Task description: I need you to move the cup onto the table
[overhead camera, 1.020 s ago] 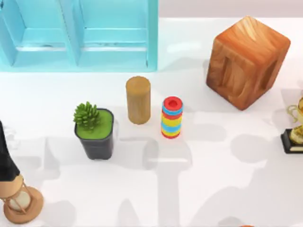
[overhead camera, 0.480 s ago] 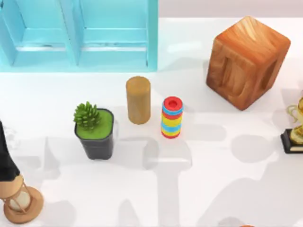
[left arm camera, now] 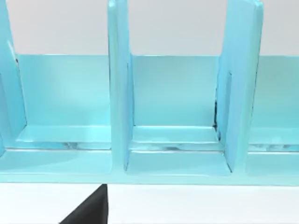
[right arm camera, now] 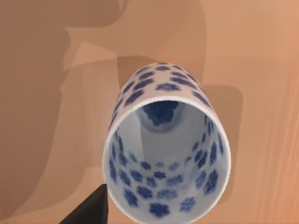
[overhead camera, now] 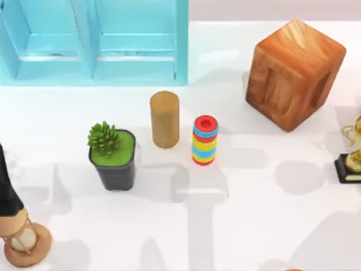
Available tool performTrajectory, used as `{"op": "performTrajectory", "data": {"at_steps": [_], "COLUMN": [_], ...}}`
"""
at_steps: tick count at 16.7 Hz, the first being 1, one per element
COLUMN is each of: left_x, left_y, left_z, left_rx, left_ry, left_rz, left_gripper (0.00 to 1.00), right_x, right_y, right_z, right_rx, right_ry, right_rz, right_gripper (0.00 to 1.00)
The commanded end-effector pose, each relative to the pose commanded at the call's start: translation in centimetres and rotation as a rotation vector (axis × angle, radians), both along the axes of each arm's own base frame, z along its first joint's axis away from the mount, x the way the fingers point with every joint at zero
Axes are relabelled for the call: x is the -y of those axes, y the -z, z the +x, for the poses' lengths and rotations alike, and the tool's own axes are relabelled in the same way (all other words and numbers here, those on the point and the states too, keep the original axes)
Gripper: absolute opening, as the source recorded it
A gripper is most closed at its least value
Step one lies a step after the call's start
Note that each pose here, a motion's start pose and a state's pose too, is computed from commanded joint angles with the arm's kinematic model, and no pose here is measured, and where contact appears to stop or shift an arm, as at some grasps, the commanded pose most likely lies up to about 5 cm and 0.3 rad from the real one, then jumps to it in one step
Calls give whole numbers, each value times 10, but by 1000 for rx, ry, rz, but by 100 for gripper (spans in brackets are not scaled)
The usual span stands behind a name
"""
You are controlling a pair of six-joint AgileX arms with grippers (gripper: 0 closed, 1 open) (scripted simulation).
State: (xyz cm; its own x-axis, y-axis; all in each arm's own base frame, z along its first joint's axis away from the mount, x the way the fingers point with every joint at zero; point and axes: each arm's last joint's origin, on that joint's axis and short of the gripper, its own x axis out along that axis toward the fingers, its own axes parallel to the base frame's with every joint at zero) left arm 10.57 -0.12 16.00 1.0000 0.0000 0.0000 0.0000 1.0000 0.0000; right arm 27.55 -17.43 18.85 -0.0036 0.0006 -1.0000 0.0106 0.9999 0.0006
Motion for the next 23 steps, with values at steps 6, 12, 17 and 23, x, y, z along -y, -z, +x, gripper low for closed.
{"op": "performTrajectory", "data": {"at_steps": [6,12,17,23], "left_x": [0,0,0,0], "left_y": [0,0,0,0], "left_z": [0,0,0,0], "left_rx": [0,0,0,0], "left_ry": [0,0,0,0], "left_rz": [0,0,0,0], "left_gripper": [100,100,100,100], "right_x": [-8,-8,-8,-8], "right_y": [39,39,39,39], "right_z": [8,8,8,8], "right_rx": [2,2,2,2], "right_ry": [-2,-2,-2,-2], "right_rz": [1,1,1,1], "right_gripper": [100,77,40,0]}}
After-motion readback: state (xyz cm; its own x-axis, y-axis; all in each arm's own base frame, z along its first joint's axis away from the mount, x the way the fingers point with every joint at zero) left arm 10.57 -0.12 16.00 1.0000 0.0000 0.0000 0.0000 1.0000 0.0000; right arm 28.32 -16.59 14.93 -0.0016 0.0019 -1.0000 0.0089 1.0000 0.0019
